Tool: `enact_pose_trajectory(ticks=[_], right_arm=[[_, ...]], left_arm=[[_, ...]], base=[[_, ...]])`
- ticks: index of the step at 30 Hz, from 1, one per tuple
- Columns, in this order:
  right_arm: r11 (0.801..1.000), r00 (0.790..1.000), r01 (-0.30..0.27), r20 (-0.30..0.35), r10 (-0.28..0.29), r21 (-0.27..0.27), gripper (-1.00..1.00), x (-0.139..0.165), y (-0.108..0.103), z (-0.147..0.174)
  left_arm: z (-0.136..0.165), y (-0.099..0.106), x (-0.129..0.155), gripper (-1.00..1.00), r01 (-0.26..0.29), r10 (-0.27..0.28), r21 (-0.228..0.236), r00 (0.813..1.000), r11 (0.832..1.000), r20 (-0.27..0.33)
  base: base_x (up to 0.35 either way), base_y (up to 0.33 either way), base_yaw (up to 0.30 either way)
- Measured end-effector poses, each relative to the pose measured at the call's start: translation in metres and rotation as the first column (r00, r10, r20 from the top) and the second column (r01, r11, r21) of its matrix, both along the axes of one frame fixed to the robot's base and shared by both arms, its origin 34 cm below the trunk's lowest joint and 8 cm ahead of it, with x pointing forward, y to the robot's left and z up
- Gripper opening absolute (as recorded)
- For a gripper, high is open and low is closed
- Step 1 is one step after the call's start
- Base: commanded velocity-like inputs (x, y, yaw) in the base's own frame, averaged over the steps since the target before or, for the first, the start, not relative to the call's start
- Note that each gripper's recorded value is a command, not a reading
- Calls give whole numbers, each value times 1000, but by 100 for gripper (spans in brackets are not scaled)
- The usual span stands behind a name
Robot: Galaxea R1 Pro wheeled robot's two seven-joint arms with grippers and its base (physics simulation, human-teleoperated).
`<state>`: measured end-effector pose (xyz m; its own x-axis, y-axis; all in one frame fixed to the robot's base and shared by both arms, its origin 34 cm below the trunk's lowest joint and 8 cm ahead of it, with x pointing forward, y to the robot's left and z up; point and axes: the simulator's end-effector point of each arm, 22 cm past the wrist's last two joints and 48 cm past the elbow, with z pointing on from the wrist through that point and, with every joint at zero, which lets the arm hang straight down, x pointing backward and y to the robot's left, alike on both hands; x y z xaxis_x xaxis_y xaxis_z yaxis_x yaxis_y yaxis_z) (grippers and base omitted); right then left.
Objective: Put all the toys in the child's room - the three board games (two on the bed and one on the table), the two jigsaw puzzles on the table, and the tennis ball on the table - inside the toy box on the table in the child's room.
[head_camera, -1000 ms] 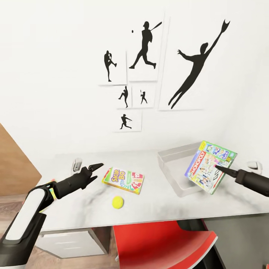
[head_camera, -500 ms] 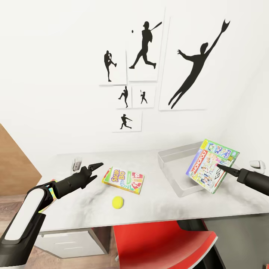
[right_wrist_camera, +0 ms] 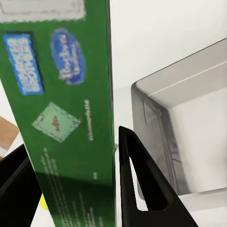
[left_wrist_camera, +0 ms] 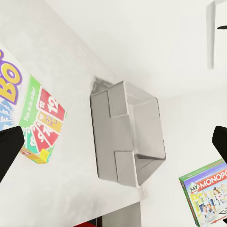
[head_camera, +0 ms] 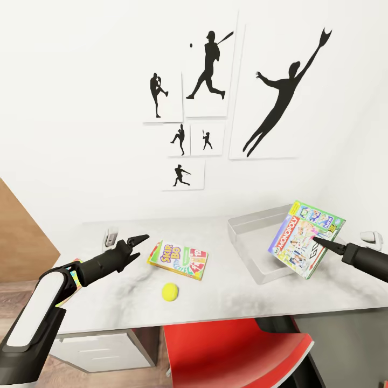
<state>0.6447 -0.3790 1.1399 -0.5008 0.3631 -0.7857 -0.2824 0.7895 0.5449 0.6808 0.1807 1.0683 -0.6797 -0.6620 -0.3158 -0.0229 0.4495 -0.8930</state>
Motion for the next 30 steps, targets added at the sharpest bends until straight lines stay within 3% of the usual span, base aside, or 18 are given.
enact_pose_trajectory(ticks=[13,30], right_arm=[[999,999,32,-23,-31,17,-100,5,-18,-6],[999,999,35,-33,-34,27,-100,7,-20,-10]], left_arm=[[12,6,5,100,-7,8,-36,999,999,36],[11,6,5,100,-7,9,-37,999,999,35]], base=[[0,0,0],[0,0,0]])
